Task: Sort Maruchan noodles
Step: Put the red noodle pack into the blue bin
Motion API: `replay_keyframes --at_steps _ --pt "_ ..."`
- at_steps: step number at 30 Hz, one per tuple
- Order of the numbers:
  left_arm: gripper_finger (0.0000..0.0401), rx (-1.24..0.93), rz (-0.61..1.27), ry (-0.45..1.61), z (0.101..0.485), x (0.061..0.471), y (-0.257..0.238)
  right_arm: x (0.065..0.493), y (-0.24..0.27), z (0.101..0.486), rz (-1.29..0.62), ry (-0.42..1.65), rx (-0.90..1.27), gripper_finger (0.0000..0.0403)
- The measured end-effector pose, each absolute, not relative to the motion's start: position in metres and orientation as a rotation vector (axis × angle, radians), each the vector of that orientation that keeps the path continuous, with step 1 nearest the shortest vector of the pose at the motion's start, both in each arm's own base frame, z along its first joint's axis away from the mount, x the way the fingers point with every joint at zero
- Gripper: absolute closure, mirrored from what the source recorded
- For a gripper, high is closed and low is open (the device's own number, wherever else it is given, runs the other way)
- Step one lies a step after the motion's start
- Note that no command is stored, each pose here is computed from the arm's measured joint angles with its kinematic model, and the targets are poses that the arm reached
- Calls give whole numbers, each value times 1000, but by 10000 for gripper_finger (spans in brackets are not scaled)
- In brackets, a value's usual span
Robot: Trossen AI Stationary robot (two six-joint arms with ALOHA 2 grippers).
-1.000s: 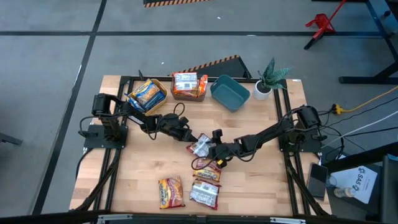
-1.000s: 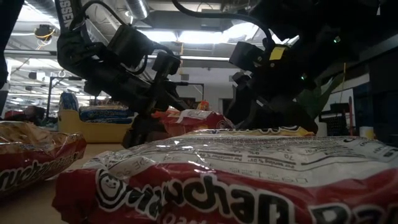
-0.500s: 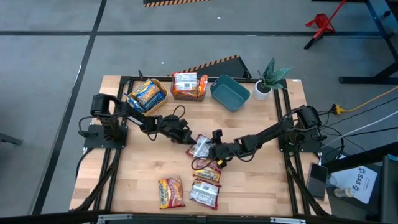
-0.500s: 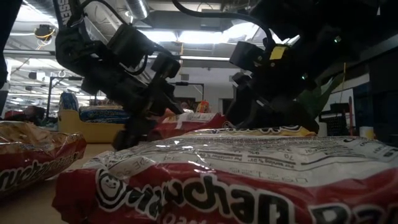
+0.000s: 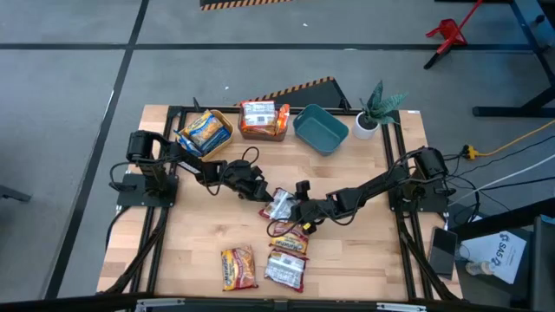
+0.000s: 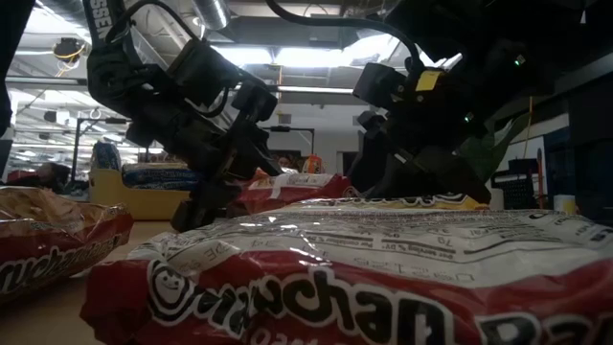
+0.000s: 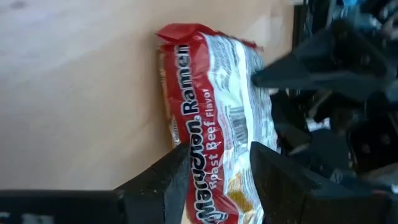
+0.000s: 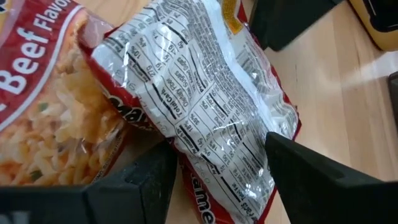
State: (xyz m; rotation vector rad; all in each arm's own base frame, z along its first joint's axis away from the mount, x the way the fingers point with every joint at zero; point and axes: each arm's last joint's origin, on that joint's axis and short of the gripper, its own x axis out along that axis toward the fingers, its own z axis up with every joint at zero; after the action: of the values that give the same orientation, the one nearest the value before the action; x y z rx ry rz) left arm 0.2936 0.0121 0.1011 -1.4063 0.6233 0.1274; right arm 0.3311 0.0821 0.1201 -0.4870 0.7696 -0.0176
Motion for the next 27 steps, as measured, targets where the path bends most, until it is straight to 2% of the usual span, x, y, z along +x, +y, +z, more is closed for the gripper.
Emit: replay_keyframes --at_steps 13,18,23,27 --pt "149 -1435 75 754 97 290 8 331 82 120 -11 767 -485 171" --pt "144 -1459 55 815 95 288 4 331 82 120 -12 770 -486 171" --pt "143 -1528 159 715 97 292 3 331 82 120 -11 770 -488 171" --pt "142 -1531 163 715 95 295 3 332 82 121 -1 760 -511 171"
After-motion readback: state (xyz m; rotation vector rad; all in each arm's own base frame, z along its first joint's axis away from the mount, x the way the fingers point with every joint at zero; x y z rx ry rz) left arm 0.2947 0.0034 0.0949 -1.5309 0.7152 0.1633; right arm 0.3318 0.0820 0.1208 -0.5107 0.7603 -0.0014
